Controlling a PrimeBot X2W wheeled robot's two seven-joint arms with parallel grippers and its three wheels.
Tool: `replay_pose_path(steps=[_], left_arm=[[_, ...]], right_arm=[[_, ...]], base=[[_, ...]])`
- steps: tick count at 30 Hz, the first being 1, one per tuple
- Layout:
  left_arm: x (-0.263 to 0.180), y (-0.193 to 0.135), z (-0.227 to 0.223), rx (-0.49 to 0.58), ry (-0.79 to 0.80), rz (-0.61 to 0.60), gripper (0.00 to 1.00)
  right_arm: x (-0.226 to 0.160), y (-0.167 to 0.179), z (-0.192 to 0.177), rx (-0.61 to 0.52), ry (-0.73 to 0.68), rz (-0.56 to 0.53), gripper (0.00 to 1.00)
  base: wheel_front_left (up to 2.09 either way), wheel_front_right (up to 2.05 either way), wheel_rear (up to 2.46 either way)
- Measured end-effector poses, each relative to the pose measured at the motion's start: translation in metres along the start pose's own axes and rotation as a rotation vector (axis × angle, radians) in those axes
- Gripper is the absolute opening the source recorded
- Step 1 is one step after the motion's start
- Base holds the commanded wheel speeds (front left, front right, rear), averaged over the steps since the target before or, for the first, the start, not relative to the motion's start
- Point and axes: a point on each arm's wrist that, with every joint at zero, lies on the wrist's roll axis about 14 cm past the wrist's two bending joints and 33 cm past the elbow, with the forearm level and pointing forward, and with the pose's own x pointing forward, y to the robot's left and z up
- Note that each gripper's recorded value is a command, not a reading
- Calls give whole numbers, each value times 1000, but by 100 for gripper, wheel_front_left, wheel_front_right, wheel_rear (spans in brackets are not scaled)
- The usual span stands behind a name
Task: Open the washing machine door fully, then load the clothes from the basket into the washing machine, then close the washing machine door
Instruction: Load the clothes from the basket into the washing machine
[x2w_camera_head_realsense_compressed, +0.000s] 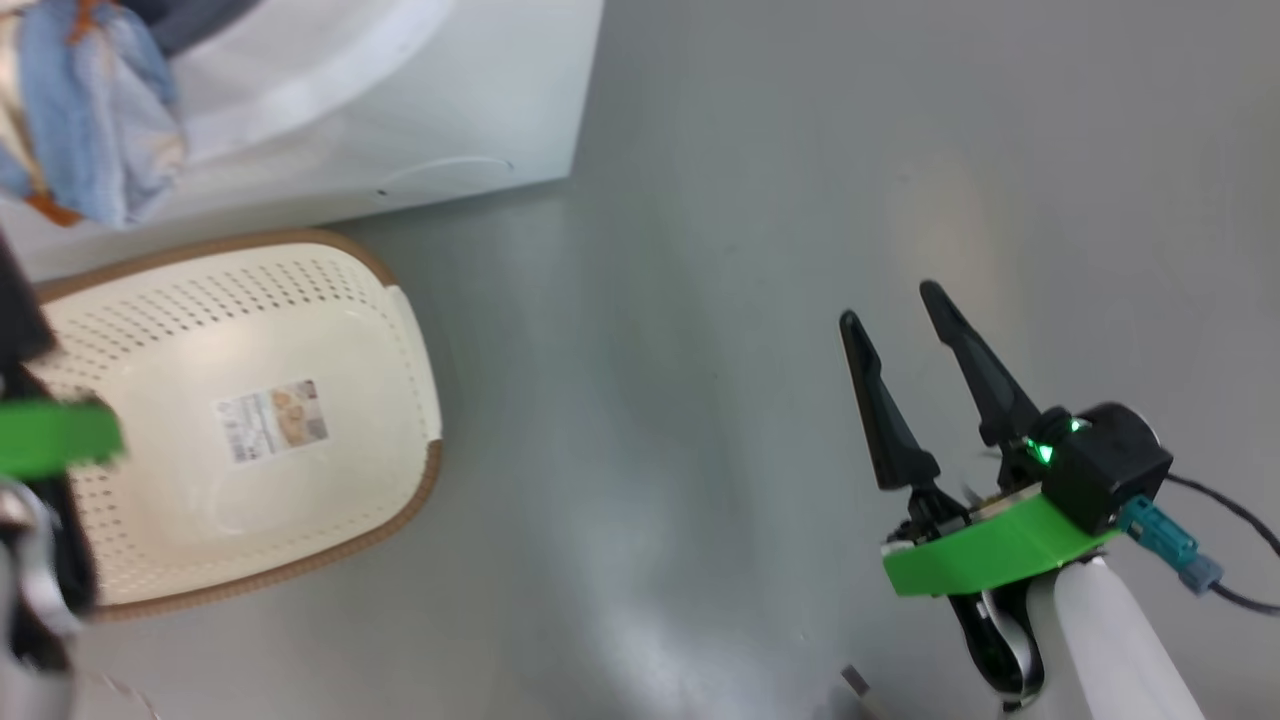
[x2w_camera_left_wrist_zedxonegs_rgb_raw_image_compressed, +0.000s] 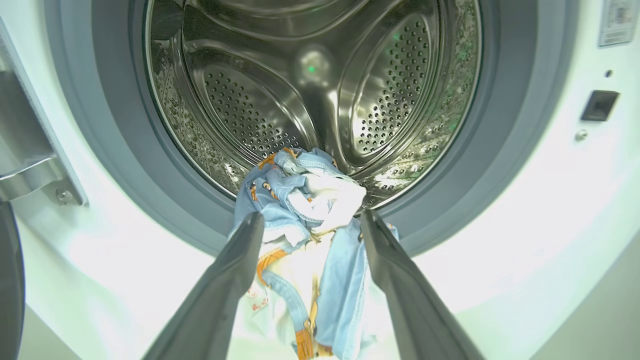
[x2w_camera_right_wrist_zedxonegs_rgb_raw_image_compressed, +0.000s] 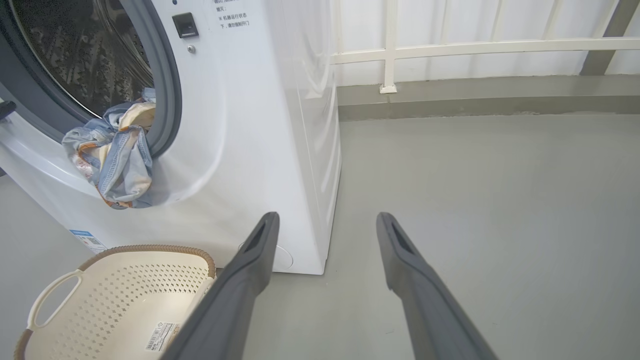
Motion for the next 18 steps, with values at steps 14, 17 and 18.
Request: replay_pose_path(steps=[14, 17, 18], left_arm=[[-108, -16, 4, -26, 109, 10, 100], [-126, -15, 6, -22, 125, 18, 100], [-132, -13, 7, -21, 126, 23, 100]], right_arm=[[-16, 16, 12, -19, -18, 33, 100], [-22, 22, 15, -28, -11, 47, 100], [-25, 24, 17, -26, -12, 50, 100]], base=[[0, 0, 0], [0, 0, 0], [0, 0, 0]])
